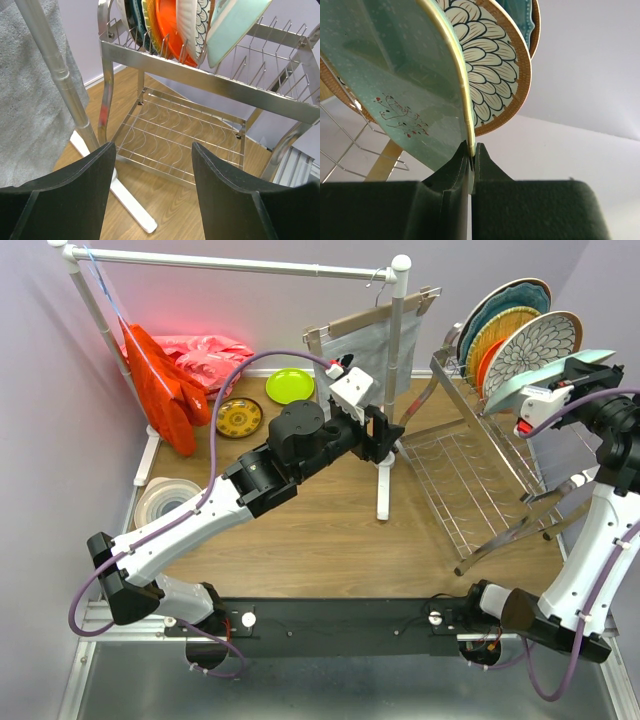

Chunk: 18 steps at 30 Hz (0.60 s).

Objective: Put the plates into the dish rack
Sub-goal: Insert the plate into the dish rack

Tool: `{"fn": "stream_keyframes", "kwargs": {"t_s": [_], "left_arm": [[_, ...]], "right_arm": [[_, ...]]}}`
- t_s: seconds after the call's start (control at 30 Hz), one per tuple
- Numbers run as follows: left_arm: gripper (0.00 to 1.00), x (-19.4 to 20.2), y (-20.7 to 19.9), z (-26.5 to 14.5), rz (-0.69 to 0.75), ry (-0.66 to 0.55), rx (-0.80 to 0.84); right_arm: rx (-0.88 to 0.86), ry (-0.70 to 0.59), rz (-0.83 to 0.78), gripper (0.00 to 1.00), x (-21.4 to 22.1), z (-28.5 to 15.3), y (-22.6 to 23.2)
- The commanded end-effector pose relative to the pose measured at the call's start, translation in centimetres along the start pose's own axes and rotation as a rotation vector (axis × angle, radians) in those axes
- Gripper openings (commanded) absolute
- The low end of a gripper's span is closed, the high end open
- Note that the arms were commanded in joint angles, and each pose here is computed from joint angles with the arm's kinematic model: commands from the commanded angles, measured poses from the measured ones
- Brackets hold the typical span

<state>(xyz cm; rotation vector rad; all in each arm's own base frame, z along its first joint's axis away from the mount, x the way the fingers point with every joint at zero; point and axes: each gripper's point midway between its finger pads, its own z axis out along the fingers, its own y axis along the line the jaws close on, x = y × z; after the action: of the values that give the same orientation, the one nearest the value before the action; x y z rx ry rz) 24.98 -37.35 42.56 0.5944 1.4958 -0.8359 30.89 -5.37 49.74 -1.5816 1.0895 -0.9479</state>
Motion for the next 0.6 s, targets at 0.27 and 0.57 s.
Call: {"fn": "stream_keyframes", "kwargs": {"t_s": [0.27,0.57], "left_arm": [[0.71,-1.4,-0.4,-0.9,-0.014,-0.033,0.017],[0.71,-1.7,-0.4,-0.7,-0.01,-0.037,0.017]], "right_arm": [[0.032,0.033,-0.069,0.03,0.9,0.3,-0.9],[0.019,0.034,-0.064,0.04,0.9,0.4,-0.3]]}}
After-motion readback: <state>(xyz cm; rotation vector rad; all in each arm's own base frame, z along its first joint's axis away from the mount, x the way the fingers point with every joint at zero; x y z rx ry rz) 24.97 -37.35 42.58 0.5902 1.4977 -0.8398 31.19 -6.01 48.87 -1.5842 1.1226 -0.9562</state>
